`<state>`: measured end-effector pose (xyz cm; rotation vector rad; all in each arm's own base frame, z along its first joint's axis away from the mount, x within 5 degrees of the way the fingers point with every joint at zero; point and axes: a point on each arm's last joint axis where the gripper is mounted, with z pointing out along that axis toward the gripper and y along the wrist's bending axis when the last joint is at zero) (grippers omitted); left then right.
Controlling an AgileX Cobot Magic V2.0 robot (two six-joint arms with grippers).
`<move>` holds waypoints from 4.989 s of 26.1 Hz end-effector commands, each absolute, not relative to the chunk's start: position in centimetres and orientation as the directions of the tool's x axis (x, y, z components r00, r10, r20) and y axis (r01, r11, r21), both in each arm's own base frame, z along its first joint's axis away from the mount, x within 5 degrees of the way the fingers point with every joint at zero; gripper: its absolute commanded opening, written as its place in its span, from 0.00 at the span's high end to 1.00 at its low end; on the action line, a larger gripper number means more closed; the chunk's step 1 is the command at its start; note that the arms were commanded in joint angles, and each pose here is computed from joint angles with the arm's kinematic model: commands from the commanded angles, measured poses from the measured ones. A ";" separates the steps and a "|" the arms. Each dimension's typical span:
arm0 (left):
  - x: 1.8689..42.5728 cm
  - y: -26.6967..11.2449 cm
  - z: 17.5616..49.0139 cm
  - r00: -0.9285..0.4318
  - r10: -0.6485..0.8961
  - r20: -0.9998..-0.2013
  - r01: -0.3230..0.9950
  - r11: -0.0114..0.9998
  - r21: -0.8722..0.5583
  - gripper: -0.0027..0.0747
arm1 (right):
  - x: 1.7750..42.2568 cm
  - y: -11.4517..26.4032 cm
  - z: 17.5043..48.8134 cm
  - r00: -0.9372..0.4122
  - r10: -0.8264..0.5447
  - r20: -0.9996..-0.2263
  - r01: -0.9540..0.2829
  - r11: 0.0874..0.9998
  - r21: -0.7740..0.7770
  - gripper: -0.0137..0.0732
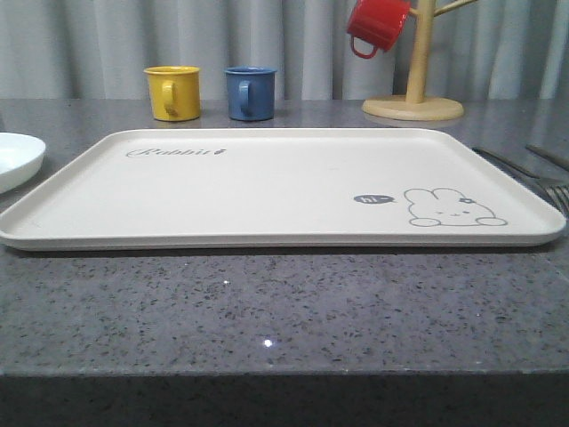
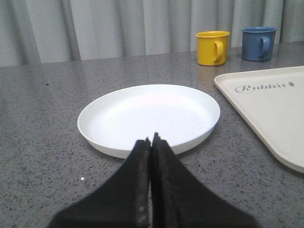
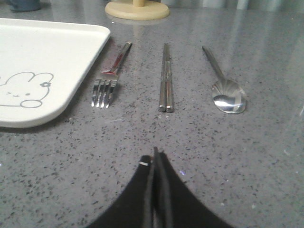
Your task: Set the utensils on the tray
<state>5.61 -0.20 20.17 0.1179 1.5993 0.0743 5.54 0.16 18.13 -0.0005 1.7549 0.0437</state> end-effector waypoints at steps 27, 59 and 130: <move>5.4 -0.1 21.0 0.073 0.109 -0.991 0.008 0.994 0.110 0.99 | 5.5 0.1 19.5 -0.064 0.016 -0.998 -0.025 1.000 0.018 0.92; 6.8 -0.2 33.4 0.112 0.125 -0.986 0.014 0.992 0.128 0.99 | 5.3 0.2 32.0 0.034 0.055 -0.998 -0.037 0.998 0.053 0.92; 27.0 -5.3 30.5 -0.741 0.524 -0.420 0.517 0.844 0.140 0.44 | 7.1 0.3 33.4 -0.034 0.052 -0.998 -0.034 0.998 0.054 0.09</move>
